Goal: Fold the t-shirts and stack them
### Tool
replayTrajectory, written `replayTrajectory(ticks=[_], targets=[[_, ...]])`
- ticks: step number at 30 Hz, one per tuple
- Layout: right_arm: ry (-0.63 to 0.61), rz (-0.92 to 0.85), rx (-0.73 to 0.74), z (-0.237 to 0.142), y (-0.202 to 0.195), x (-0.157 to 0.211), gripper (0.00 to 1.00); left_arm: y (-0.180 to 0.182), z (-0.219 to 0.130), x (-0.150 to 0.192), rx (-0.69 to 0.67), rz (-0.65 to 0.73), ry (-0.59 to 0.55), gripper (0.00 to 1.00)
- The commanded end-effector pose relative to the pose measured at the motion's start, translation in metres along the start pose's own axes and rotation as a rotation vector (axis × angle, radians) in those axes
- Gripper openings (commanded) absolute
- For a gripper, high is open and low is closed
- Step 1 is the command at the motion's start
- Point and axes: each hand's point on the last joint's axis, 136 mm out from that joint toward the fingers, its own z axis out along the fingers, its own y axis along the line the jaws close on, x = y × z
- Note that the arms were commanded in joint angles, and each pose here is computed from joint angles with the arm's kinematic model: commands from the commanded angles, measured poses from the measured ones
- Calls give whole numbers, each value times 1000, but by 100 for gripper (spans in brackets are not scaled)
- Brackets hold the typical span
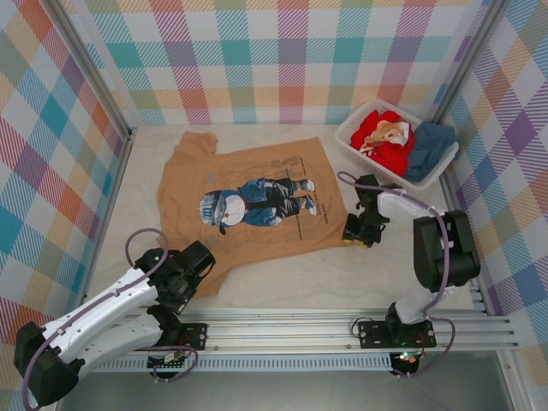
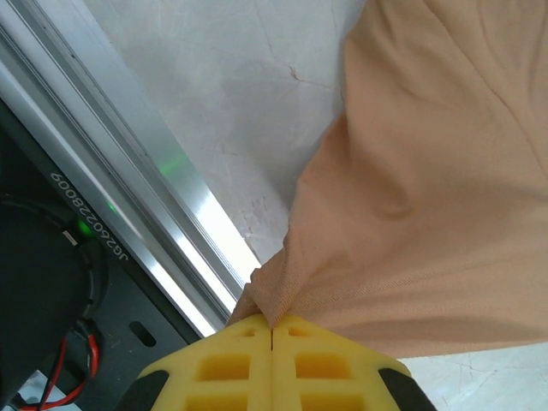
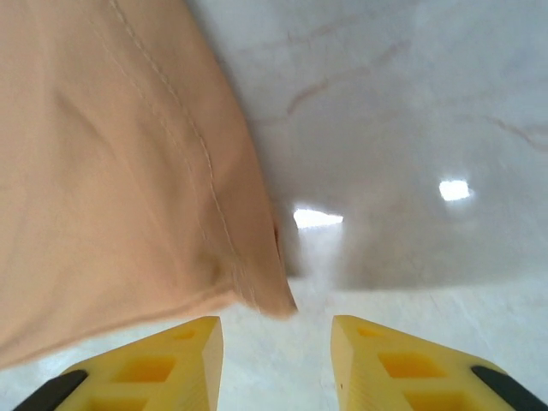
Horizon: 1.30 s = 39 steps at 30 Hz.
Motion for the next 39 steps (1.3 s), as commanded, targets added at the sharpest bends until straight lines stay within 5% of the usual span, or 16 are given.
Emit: replayTrajectory(ticks=[1,9,17,39], targets=[[-19,62,-73,-8,11,2,38,3,2,4,-7,-1,18,0],[31,110,-34,12,8,-2,21,3,2,4,-5,-1,16,0],[26,119,34,12,-5,0,29,4,-1,1,-6,0,4,0],[14,96,65,13,-10,-3,33,7,0,-1,-3,-3,-5,0]])
